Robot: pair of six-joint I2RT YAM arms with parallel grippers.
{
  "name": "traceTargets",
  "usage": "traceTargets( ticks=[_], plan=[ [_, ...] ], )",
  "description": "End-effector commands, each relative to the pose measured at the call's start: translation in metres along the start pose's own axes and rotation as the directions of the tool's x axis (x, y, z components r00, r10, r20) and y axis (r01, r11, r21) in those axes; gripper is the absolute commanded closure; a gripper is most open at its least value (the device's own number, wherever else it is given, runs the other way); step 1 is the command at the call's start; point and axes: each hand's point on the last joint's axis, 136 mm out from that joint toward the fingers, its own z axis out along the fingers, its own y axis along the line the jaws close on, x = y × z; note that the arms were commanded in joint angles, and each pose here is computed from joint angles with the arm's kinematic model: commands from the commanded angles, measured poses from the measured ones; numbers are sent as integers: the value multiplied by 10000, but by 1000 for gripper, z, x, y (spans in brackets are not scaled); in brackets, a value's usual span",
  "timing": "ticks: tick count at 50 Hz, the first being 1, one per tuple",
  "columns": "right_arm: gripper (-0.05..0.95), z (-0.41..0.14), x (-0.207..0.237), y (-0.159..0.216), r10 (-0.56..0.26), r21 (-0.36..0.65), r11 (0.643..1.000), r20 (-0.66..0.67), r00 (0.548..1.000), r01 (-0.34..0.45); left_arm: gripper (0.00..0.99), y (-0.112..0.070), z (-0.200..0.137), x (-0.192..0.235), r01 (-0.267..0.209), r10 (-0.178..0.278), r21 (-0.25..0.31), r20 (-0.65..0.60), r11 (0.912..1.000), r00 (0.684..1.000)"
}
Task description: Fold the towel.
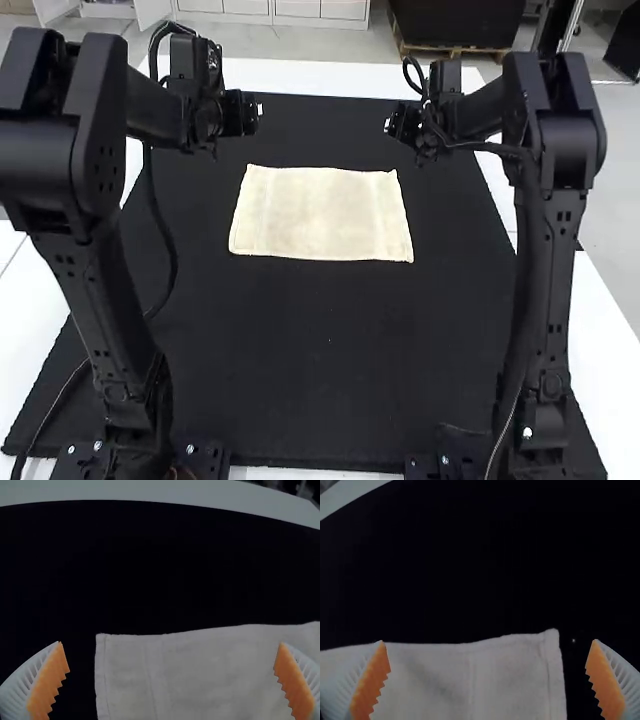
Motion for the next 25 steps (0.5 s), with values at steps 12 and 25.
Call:
traceTargets(
  ticks=[12,25],
  plan=[
    [-5,29,2,-33,807,188,9966,-282,9963,-802,26,-4,2,-14,42,-47,169,299,9998,9995],
    [-7,41,18,-30,919,186,9957,-675,9935,-909,26,-4,2,-13,37,-42,183,296,9998,9996]
  ],
)
